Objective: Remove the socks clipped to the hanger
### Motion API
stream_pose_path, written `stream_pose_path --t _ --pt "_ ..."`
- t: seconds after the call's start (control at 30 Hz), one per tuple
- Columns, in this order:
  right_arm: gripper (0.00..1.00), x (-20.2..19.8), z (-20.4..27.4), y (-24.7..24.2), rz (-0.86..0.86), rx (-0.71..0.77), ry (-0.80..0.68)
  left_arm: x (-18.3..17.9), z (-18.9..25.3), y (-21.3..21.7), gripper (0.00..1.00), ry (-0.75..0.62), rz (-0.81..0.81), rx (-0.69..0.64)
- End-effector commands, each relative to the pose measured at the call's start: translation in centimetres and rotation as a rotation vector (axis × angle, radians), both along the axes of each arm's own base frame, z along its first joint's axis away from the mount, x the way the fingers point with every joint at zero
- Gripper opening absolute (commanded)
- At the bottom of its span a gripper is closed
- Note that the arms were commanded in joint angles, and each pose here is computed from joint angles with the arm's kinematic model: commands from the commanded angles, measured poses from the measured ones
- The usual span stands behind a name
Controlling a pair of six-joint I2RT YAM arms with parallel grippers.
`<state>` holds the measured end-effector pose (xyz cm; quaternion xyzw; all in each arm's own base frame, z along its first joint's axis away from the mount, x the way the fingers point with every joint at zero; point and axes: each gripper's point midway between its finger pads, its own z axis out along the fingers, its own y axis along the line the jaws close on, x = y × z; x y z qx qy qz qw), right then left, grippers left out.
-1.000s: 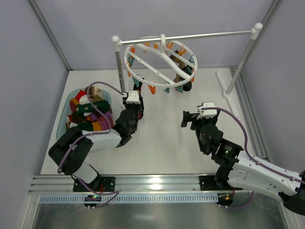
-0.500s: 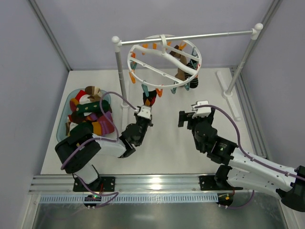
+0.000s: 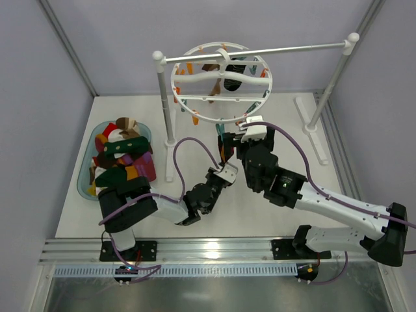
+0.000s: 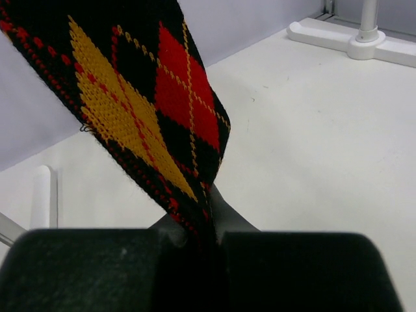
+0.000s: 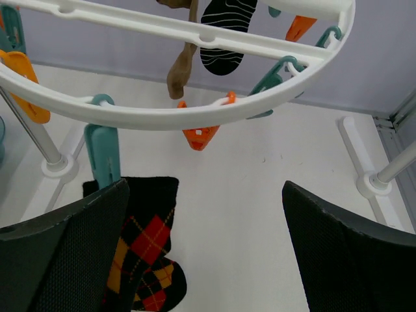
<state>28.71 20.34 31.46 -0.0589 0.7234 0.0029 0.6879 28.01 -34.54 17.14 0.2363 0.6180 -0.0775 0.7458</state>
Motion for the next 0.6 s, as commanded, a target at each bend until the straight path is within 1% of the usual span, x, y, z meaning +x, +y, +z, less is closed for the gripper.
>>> stream_pose_path --t 0.0,0.17,0.23,0.4,0.57 --pt "0.99 -0.1 3.4 0.2 -0.032 0.018 -0.047 0.1 5.5 0.1 0.00 -0.120 0.066 -0.188" --pt "1.00 0.5 3.8 2.3 -0.048 -0.036 -0.023 0.2 5.9 -0.6 0.00 -0.135 0.103 -0.160" --pt "1.00 0.9 3.3 3.2 -0.061 -0.087 0.005 0.2 6.0 -0.6 0.00 -0.139 0.114 -0.150" --pt "1.00 1.4 3.6 5.0 -0.069 -0.109 0.025 0.3 6.0 -0.2 0.00 -0.141 0.130 -0.140" --pt "1.00 1.6 2.6 6.1 -0.112 -0.156 0.053 0.2 5.8 -0.2 0.00 -0.141 0.129 -0.130"
